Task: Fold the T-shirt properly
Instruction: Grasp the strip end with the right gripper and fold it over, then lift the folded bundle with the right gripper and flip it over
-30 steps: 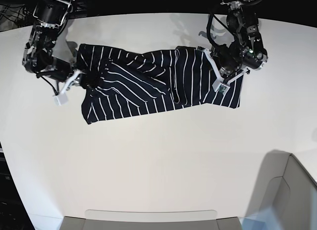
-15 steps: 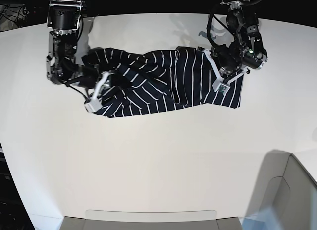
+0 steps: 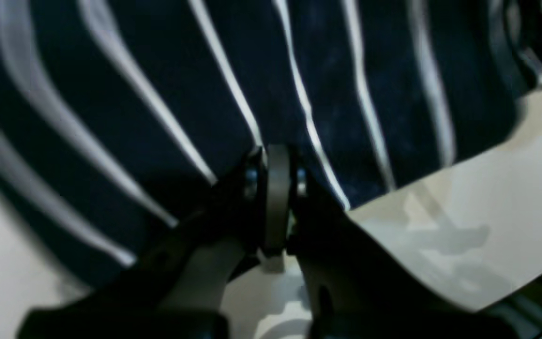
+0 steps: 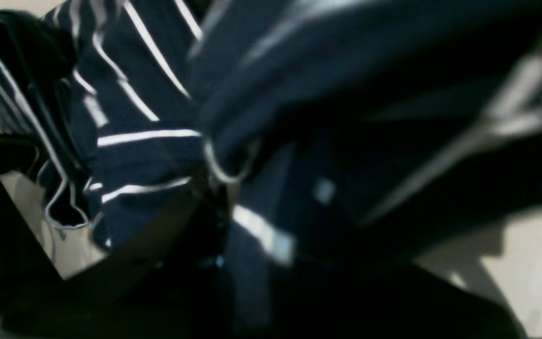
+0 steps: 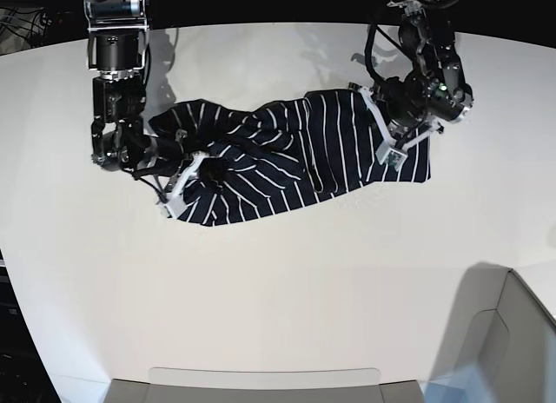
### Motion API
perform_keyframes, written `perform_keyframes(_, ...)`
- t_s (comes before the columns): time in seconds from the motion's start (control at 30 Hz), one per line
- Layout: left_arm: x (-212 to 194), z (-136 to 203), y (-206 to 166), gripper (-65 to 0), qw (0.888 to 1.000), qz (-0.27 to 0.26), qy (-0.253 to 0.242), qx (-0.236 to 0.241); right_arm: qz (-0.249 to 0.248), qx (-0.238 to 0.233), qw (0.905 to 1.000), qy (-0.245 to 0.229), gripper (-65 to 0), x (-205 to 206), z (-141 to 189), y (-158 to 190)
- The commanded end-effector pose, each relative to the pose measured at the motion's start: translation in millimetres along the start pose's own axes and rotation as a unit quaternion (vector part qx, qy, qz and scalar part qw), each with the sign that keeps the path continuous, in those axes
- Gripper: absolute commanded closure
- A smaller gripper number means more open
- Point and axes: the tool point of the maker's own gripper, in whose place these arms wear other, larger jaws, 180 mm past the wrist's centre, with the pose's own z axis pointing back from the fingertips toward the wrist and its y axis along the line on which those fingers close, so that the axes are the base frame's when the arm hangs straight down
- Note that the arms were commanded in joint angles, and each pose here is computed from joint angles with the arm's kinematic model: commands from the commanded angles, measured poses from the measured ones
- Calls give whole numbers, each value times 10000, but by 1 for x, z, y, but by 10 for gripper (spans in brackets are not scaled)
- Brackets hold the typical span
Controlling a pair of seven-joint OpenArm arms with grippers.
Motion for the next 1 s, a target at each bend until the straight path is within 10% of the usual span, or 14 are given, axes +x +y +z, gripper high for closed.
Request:
perform_keyframes(0.0, 12, 7, 1, -16, 9998, -50, -209, 54, 17, -341, 9992, -221, 0, 23, 17, -18)
perform_keyframes(0.3, 3, 19, 31, -16, 9979, 407, -281, 421, -736, -1636, 9814, -686, 0, 77, 72, -72)
perform_keyframes(0.7, -17, 40, 79, -16, 9936, 475, -93, 1016, 965, -2899, 9520, 192, 0, 85, 28, 20)
perform_keyframes(0.97, -25, 39, 77, -16, 9938, 491, 8, 1002, 2122, -3575, 9095, 39, 0, 91, 5, 86)
